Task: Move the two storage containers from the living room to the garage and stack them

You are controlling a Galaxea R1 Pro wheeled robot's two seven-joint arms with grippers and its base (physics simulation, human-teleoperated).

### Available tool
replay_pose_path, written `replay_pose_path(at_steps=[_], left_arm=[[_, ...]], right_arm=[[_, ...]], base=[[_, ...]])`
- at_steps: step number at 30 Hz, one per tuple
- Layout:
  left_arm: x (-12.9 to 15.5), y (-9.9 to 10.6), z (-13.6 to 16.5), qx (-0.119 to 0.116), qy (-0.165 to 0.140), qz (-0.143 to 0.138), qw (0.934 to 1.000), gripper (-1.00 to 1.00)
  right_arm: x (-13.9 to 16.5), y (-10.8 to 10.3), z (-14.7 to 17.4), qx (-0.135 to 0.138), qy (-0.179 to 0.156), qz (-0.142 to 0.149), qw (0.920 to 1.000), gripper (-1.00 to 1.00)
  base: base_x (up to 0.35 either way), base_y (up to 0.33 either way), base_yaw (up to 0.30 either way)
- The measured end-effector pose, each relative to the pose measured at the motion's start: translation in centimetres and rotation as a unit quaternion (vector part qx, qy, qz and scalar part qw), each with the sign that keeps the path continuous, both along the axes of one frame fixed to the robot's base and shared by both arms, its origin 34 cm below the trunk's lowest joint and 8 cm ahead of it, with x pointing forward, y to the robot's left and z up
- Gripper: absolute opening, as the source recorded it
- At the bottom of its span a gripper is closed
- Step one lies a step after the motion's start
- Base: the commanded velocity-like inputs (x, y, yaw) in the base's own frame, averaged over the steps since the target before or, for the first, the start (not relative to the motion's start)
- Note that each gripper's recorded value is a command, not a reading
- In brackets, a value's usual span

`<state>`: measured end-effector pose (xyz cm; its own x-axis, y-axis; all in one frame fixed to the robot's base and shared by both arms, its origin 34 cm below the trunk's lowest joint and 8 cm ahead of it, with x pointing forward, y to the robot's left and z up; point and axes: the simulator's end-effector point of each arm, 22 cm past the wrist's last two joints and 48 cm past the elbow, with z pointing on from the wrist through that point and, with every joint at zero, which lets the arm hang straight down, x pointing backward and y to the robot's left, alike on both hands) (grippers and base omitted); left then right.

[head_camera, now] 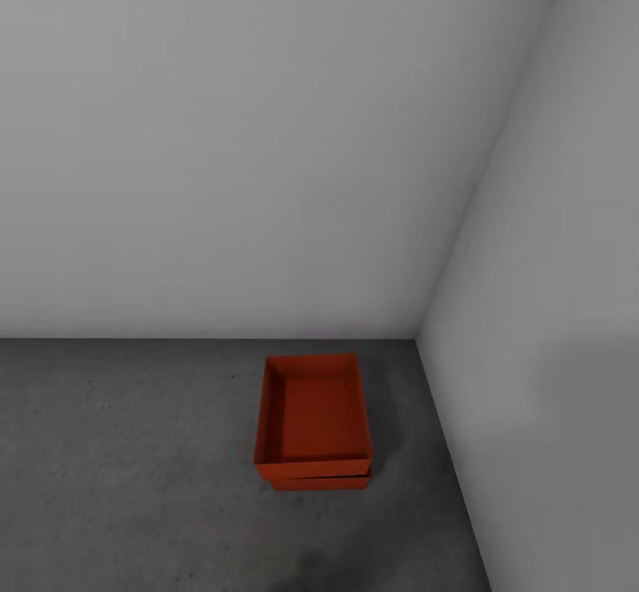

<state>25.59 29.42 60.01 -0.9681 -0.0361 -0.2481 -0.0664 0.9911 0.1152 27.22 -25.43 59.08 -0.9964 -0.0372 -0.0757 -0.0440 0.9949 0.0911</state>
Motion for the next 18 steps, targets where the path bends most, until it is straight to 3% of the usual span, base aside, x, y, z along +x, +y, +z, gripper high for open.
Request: replay_pose_path(at_steps=[5, 9, 18], left_arm=[[0.0, -0.3, 0.0, -0.002, 0.0, 0.0, 1.0, 1.0], [0.0, -2.2, -0.1, -0.014, 0.0, 0.001, 0.9999, 1.0], [0.0, -3.6, -0.1, -0.023, 0.0, 0.002, 0.9997, 1.0]], right_arm=[[0.0, 0.0, 0.0, 0.0, 0.0, 0.0, 1.0, 1.0], [0.0, 0.0, 0.0, 0.0, 0.0, 0.0, 1.0, 1.0], [0.0, -0.1, 0.0, 0.0, 0.0, 0.0, 1.0, 1.0]], base=[[0.0, 0.0, 0.0], [0.0, 0.0, 0.0], [0.0, 0.0, 0.0]])
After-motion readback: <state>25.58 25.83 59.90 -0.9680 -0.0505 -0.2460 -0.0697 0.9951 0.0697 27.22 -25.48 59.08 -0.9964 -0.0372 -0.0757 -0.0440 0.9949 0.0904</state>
